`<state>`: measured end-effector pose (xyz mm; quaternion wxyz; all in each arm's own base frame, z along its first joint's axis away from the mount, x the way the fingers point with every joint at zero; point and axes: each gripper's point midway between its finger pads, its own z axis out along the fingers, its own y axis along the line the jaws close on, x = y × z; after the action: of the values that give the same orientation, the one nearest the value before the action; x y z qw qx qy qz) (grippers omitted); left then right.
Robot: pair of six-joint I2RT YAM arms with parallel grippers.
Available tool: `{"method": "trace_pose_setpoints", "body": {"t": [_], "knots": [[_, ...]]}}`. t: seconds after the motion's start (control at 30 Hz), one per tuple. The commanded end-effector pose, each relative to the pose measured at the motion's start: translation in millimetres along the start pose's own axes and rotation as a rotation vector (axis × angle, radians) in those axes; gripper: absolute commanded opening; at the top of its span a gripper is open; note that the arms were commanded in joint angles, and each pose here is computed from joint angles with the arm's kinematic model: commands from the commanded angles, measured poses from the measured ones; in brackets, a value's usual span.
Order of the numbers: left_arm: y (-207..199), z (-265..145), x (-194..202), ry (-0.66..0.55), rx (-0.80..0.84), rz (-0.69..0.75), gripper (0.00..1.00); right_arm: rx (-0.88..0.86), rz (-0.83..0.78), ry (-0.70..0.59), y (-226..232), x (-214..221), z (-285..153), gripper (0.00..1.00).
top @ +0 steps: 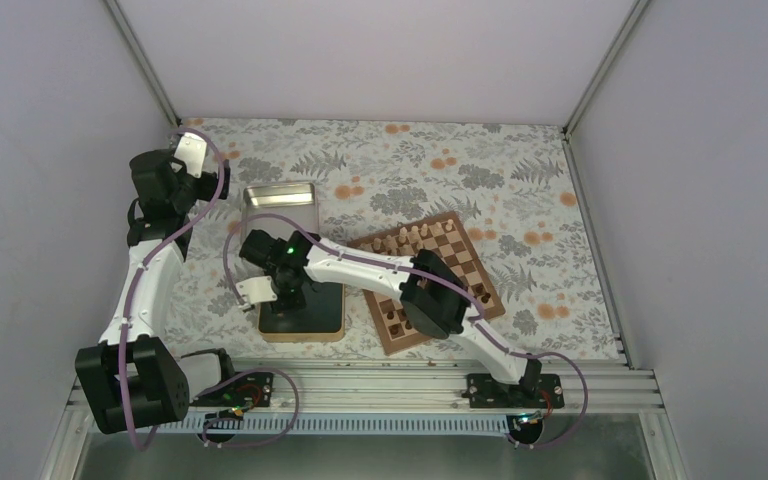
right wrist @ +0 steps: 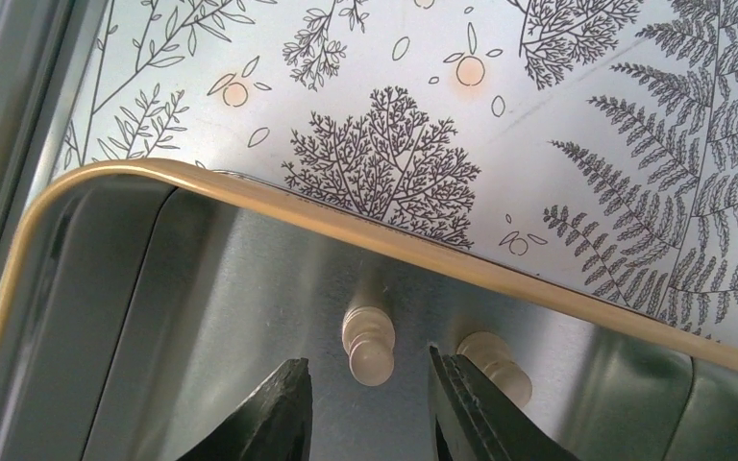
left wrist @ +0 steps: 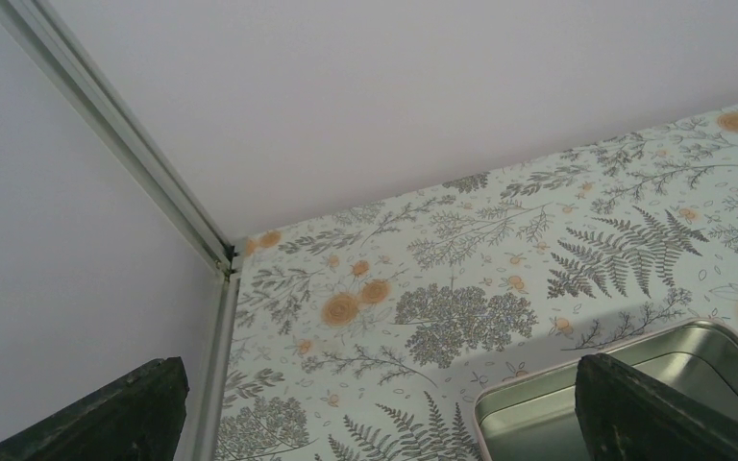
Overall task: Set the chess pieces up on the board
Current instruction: Pick up the chess piece from the storage box.
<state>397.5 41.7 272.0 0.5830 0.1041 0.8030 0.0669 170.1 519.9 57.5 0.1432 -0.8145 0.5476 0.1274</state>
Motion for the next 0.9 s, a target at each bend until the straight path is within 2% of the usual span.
{"method": "trace_pose_setpoints", "body": {"t": [0.0, 0.6, 0.87], "knots": [[2.1, -5.2, -7.9, -0.029, -0.005, 0.012, 1.0, 0.012, -0.001, -0.008, -1.5, -6.6, 2.4, 0.33], [1.6, -5.0, -7.0, -0.03, -0.002, 0.012, 1.0, -0.016, 0.0, 0.001, 1.1, -4.3, 13.9, 0.3], [0.3, -5.1, -6.9, -0.03, 0.003, 0.012, 1.0, -0.025, 0.005, 0.015, 2.7, -0.9, 17.7, 0.21]]}}
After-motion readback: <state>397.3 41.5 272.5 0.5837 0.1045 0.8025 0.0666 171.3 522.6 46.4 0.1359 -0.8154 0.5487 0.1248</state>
